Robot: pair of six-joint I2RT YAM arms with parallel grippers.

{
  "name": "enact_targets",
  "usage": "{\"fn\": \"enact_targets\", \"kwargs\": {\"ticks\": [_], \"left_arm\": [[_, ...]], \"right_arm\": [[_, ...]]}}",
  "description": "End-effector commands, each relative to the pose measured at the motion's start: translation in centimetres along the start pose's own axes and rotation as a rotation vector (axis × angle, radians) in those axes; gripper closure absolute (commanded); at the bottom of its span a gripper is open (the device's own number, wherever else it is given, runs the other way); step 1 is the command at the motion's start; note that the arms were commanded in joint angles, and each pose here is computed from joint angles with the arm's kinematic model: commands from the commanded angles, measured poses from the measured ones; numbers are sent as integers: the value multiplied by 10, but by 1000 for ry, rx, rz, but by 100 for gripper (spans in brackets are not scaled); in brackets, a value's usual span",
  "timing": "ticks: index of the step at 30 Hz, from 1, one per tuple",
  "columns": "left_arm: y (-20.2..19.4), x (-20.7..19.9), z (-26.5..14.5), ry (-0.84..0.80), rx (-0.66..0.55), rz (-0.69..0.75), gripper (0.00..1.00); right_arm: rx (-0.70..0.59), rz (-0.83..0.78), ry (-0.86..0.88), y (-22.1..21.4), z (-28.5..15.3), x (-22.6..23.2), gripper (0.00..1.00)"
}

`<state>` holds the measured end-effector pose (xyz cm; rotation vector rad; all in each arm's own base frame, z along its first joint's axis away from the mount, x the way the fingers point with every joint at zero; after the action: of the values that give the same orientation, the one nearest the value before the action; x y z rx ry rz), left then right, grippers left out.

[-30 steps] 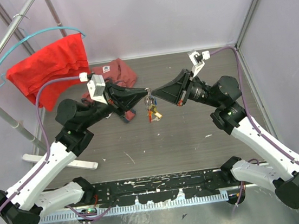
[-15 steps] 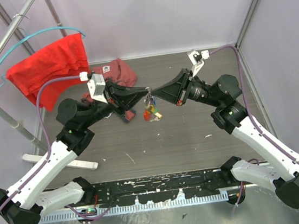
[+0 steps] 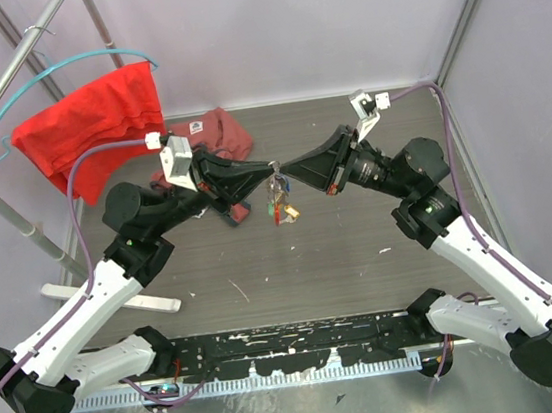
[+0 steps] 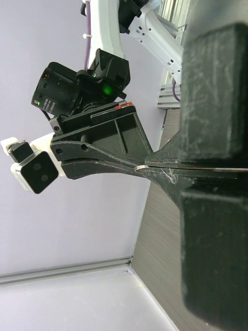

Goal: Put the keys on the keyring

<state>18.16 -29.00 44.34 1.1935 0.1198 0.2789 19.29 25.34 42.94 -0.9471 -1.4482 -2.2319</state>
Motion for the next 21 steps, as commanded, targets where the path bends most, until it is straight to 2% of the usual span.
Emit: {"fn": "enact_targets", "kwargs": {"ticks": [1, 5, 8, 10, 13, 21], "left_arm": [[22, -10, -2, -45, -69, 25, 100], [23, -10, -2, -43, -70, 26, 100], [24, -9, -2, -42, -72, 28, 100], [24, -10, -2, -44, -72, 27, 100], [24, -11, -2, -53, -72, 26, 100], [34, -27, 0, -152, -87, 5, 100]], "right_arm": [[-74, -76, 61, 21, -1, 27, 99], [-46, -82, 70, 18, -1, 28, 97], [-22, -153, 47, 18, -4, 28, 79], [-19, -225, 44, 21, -7, 34, 72], [-11, -349, 53, 28, -12, 47, 70], [135, -619, 173, 14, -25, 64, 70]]}}
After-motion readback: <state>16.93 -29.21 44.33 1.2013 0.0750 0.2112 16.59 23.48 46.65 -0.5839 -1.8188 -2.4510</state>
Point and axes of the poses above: each gripper's point midway between its finger pads, its own z axis out along the fingers, its own x axis along the line the jaws close on, y = z × x, the point moved 2 cm from there along -z, back along the fingers, and after that the axes turned 9 degrees about z, right-handed, at the moved point
